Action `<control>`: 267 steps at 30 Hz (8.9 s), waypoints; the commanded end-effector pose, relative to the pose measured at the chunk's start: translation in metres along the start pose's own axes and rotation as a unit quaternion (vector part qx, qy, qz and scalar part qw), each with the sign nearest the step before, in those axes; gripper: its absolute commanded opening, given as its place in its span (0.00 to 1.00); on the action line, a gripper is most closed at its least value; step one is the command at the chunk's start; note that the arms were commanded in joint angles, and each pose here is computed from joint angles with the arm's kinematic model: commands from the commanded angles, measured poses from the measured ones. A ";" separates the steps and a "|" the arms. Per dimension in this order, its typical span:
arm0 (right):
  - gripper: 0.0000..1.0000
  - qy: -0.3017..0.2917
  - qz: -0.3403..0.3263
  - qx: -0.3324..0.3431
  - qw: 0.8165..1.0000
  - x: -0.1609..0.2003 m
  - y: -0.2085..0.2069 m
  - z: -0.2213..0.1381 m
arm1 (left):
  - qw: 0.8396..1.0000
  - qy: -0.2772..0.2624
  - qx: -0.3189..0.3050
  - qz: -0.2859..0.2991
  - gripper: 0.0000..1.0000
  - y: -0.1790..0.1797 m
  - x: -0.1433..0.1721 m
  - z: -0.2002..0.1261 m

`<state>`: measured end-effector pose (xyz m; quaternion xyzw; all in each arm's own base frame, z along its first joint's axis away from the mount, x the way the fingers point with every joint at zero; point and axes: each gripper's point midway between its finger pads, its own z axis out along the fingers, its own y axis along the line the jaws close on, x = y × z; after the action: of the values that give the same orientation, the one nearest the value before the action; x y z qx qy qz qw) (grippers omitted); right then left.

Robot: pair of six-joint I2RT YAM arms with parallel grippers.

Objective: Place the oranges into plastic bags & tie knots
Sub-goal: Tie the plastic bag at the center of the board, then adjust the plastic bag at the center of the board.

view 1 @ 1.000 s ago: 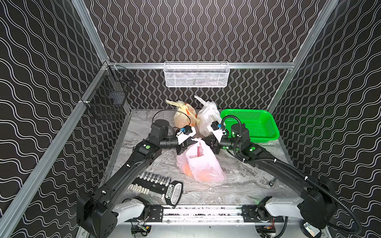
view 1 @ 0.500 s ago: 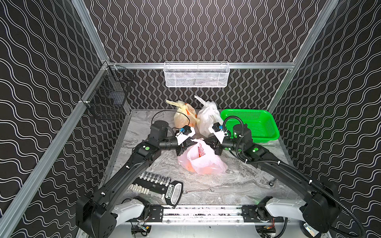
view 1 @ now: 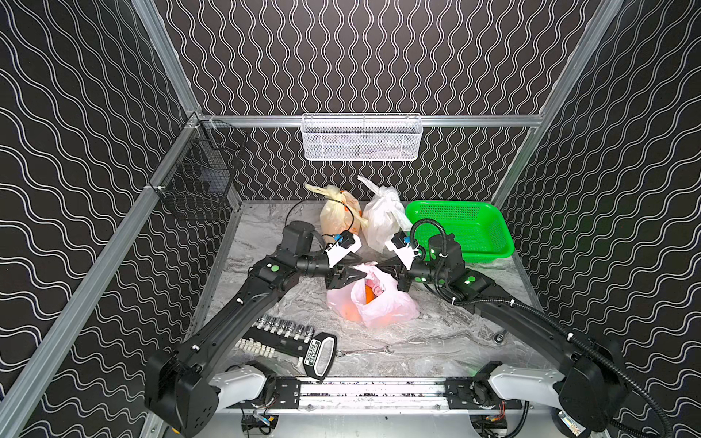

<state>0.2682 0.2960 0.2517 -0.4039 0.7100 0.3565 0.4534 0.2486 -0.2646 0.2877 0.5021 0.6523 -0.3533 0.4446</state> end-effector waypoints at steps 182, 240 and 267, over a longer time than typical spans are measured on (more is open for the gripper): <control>0.15 0.112 0.238 0.204 0.943 0.049 -0.041 0.028 | 0.854 -0.017 -0.335 -0.396 0.99 0.102 0.095 -0.108; 0.26 0.111 0.365 0.391 0.837 0.098 -0.036 -0.024 | 0.896 -0.002 -0.282 -0.343 0.99 0.062 0.096 -0.039; 1.00 0.003 0.253 0.443 0.860 0.010 -0.079 -0.140 | 0.906 0.040 -0.253 -0.338 0.99 0.065 0.079 0.038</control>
<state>0.2724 0.1397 0.2482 0.0163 0.8933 0.1104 0.4353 0.3002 -0.2666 0.1921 0.1567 0.8674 -0.2864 0.3756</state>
